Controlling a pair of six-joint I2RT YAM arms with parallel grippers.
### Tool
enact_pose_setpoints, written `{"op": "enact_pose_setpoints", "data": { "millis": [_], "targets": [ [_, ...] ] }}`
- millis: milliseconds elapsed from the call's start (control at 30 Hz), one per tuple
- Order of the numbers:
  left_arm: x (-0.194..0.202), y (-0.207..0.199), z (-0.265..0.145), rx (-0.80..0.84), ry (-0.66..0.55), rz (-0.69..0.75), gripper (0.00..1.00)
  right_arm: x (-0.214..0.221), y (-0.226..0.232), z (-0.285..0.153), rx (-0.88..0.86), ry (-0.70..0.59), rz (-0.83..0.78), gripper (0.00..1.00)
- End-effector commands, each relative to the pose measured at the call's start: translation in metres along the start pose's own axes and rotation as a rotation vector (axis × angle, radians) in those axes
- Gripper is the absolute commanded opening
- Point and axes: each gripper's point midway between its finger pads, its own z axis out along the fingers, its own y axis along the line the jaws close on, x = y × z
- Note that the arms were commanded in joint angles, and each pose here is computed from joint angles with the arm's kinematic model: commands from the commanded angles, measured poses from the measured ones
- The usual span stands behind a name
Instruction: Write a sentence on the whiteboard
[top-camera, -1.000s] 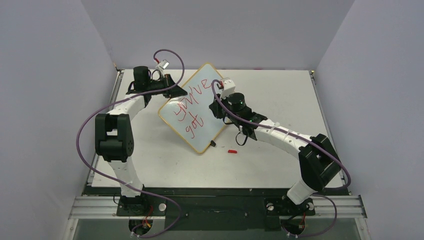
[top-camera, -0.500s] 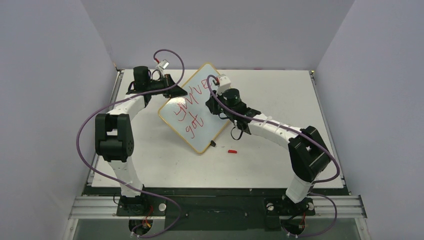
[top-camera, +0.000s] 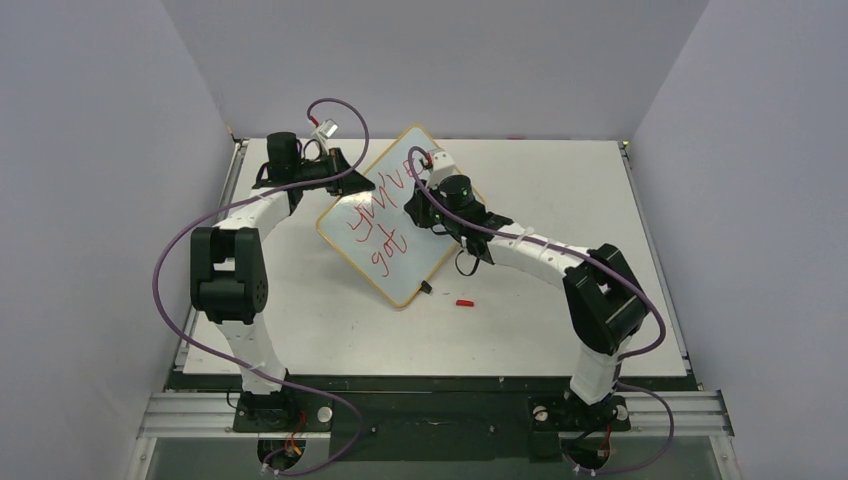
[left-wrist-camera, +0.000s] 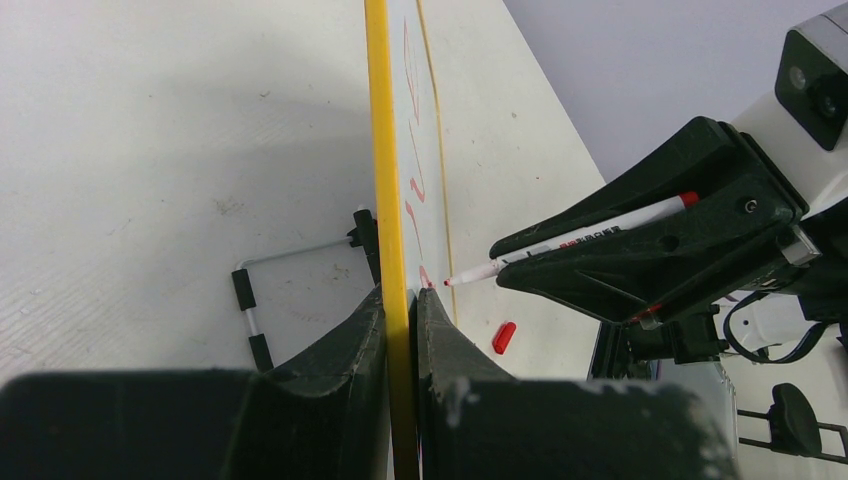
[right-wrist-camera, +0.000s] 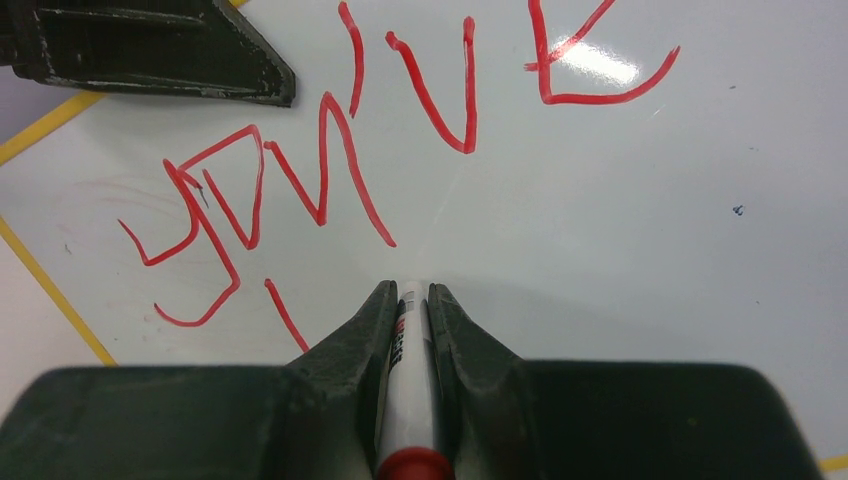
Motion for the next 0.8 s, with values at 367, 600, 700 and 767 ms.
{"op": "enact_pose_setpoints", "data": {
  "millis": [367,600,700,767],
  "targets": [
    [-0.027,-0.001,0.008,0.013,-0.076,0.228,0.0,-0.018,0.002,0.022,-0.029,-0.053,0.02,0.0],
    [-0.027,0.0,0.008,0.013,-0.076,0.227,0.0,-0.013,-0.014,0.024,0.012,-0.046,0.027,0.0],
    [-0.027,0.0,0.008,0.014,-0.076,0.227,0.0,-0.015,-0.021,0.025,0.034,-0.048,0.033,0.0],
    [-0.026,0.0,0.008,0.014,-0.075,0.225,0.0,-0.019,-0.025,0.025,0.045,-0.053,0.033,0.0]
  ]
}}
